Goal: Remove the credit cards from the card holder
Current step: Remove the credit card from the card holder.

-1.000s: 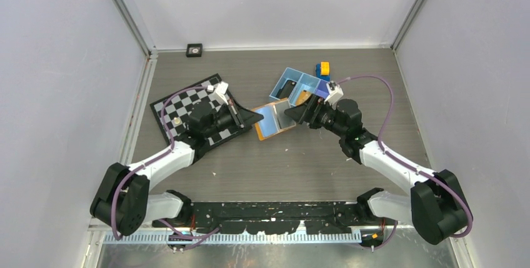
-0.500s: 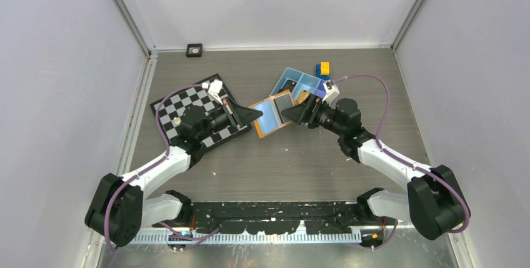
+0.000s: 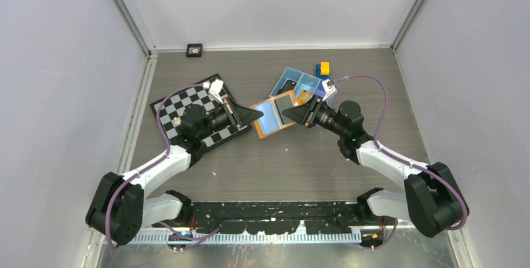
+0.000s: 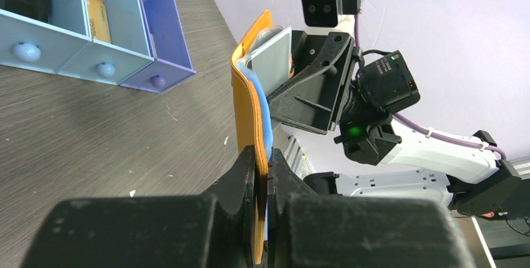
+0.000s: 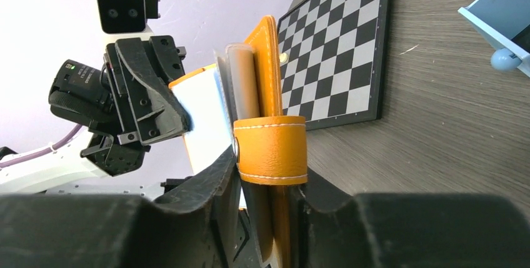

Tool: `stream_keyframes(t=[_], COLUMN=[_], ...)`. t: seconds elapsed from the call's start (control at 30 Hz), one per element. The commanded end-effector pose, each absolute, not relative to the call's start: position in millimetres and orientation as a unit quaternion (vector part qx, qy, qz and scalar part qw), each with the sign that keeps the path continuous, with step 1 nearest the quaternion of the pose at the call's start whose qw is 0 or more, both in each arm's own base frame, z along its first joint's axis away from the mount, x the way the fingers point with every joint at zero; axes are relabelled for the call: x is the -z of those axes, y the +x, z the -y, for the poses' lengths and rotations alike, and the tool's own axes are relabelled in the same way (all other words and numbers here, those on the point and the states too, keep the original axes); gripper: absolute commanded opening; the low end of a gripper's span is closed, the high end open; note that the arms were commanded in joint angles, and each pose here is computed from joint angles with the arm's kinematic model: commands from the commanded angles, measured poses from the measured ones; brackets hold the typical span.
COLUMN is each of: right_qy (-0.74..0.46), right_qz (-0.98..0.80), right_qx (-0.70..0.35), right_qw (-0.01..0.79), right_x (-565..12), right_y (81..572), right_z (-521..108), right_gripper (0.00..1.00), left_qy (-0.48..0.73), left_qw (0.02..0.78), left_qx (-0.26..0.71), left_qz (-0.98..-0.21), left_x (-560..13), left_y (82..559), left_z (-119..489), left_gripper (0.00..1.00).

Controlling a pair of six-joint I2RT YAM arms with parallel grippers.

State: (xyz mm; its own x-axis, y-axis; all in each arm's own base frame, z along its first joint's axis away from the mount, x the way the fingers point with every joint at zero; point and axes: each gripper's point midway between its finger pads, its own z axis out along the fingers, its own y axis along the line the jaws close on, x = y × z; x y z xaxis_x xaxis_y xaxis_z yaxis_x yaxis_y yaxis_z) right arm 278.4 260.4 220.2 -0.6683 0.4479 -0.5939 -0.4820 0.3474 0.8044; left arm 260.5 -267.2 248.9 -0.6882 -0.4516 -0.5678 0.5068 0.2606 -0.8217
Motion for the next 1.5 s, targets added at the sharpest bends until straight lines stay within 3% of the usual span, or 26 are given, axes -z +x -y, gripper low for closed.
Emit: stream_keyframes(t=[0.0, 0.07, 0.3, 0.43, 0.57, 0.7, 0.97, 1.13, 1.47], right_qy=[-0.025, -0.02, 0.009, 0.034, 0.05, 0.053, 0.025, 0.024, 0.029], right_qz=[-0.688, -0.69, -0.708, -0.728, -0.738, -0.747, -0.728, -0.719, -0.7], right_qx=[-0.578, -0.575, -0.54, -0.497, -0.478, -0.477, -0.534, -0.542, -0.564], right_qw=[0.437, 0.439, 0.456, 0.471, 0.474, 0.46, 0.429, 0.434, 0.436], right_x=[-241, -240, -228, -218, -211, -203, -208, -214, -226], right_y=[276, 277, 286, 294, 300, 303, 297, 294, 288], right_z=[-259, -258, -247, -234, -228, -232, -253, -252, -252], right_gripper=[0.29, 0.24, 0.09, 0.01, 0.0, 0.0, 0.0, 0.0, 0.0], left_qy=[0.028, 0.014, -0.052, -0.143, -0.156, -0.034, 0.064, 0.053, 0.03], left_qw=[0.418, 0.419, 0.438, 0.489, 0.545, 0.569, 0.452, 0.384, 0.352], left_qx=[0.606, 0.59, 0.483, 0.343, 0.361, 0.501, 0.587, 0.612, 0.597], left_qz=[-0.676, -0.69, -0.756, -0.789, -0.74, -0.651, -0.669, -0.689, -0.72], left_x=[-268, -261, -228, -216, -240, -289, -275, -250, -227], left_y=[267, 272, 289, 297, 286, 256, 249, 260, 268], left_z=[264, 260, 230, 171, 155, 199, 272, 293, 297], left_gripper=[0.0, 0.01, 0.41, 0.52, 0.55, 0.53, 0.41, 0.31, 0.31])
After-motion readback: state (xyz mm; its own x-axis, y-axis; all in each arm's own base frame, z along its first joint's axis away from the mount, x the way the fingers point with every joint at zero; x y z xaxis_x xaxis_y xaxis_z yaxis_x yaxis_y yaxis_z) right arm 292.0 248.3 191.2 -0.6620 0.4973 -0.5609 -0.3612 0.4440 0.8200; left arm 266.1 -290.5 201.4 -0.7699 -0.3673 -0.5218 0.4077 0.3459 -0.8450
